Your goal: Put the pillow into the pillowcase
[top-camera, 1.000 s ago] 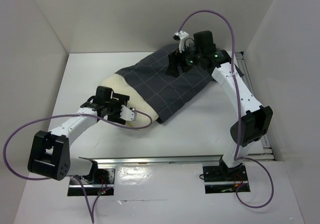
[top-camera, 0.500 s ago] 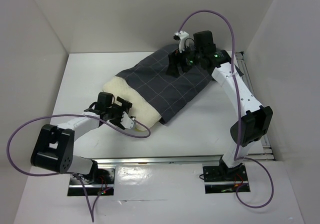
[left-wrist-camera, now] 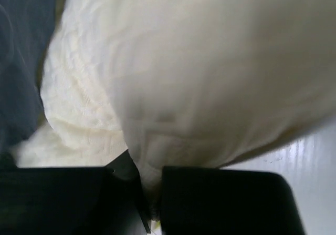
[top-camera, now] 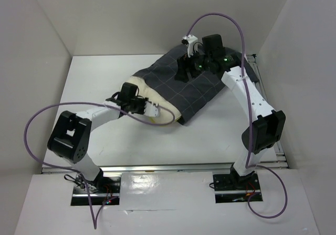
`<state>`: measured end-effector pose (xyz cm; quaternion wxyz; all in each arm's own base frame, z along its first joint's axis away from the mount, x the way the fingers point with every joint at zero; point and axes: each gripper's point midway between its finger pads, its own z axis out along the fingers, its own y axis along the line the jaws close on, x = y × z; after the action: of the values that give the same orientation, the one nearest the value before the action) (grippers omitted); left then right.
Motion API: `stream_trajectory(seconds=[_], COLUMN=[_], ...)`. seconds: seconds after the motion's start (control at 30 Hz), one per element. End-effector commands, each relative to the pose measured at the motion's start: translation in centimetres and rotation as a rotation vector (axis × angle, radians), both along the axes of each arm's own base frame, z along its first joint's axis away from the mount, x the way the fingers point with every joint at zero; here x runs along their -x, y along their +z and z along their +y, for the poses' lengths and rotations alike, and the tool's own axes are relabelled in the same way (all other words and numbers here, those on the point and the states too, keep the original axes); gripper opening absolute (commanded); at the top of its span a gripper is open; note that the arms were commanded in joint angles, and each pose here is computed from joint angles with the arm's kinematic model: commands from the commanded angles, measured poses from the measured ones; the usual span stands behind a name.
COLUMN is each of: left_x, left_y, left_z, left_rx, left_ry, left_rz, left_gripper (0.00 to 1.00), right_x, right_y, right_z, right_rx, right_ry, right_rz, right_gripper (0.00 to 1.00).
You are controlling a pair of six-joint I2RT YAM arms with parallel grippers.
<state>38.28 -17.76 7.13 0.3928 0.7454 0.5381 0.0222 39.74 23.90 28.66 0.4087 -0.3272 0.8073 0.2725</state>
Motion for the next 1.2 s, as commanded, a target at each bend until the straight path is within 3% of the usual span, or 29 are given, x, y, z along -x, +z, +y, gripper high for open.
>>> stream_trajectory(seconds=[0.0, 0.13, 0.3, 0.5, 0.53, 0.7, 0.73, 0.77, 0.9, 0.93, 1.07, 1.17], left_x=[-4.2, -7.9, -9.9, -10.2, -10.4, -10.4, -10.5, -10.5, -10.0, -10.1, -9.7, -9.7], left_y=[4.7, 9.5, 14.7, 17.1, 17.8, 18.7, 19.1, 19.1, 20.3, 20.2, 19.7, 19.9], left_z=[-0.8, -0.5, -1.1, -2.3, -2.3, -2.7, -2.8, -2.8, -3.0, -3.0, -2.7, -3.1], left_rx=[0.220, 0.372, 0.465, 0.494, 0.503, 0.521, 0.527, 0.527, 0.543, 0.544, 0.545, 0.556], left_ry=[0.303, 0.504, 0.542, 0.532, 0.527, 0.533, 0.530, 0.530, 0.528, 0.528, 0.542, 0.545], left_rz=[0.159, 0.259, 0.212, 0.192, 0.178, 0.170, 0.162, 0.162, 0.146, 0.145, 0.149, 0.146], left_gripper=[0.00, 0.00, 0.00, 0.00, 0.00, 0.00, 0.00, 0.00, 0.00, 0.00, 0.00, 0.00], right_x=[0.9, 1.7, 2.2, 3.9, 4.0, 2.8, 2.8, 2.5, 1.6, 1.5, 1.6, 1.9], right_y=[-0.6, -1.6, -2.9, -4.9, -4.5, -4.8, -4.8, -4.8, -4.7, -4.3, -3.3, -1.4], right_z=[-0.1, -0.8, -2.6, -2.8, -2.8, -2.2, -2.2, -2.1, -2.1, -2.1, -1.1, -0.2], right_rx=[0.008, 0.034, 0.122, 0.127, 0.117, 0.100, 0.100, 0.100, 0.105, 0.101, 0.060, 0.014], right_ry=[0.004, -0.005, -0.052, -0.046, -0.053, -0.071, -0.071, -0.071, -0.087, -0.088, -0.044, 0.002], right_rz=[0.004, 0.022, 0.026, 0.119, 0.119, 0.130, 0.130, 0.130, 0.107, 0.098, 0.093, 0.079], right_gripper=[0.80, 0.76, 0.63, 0.64, 0.68, 0.69, 0.64, 0.50, 0.22, 0.10, 0.00, 0.00])
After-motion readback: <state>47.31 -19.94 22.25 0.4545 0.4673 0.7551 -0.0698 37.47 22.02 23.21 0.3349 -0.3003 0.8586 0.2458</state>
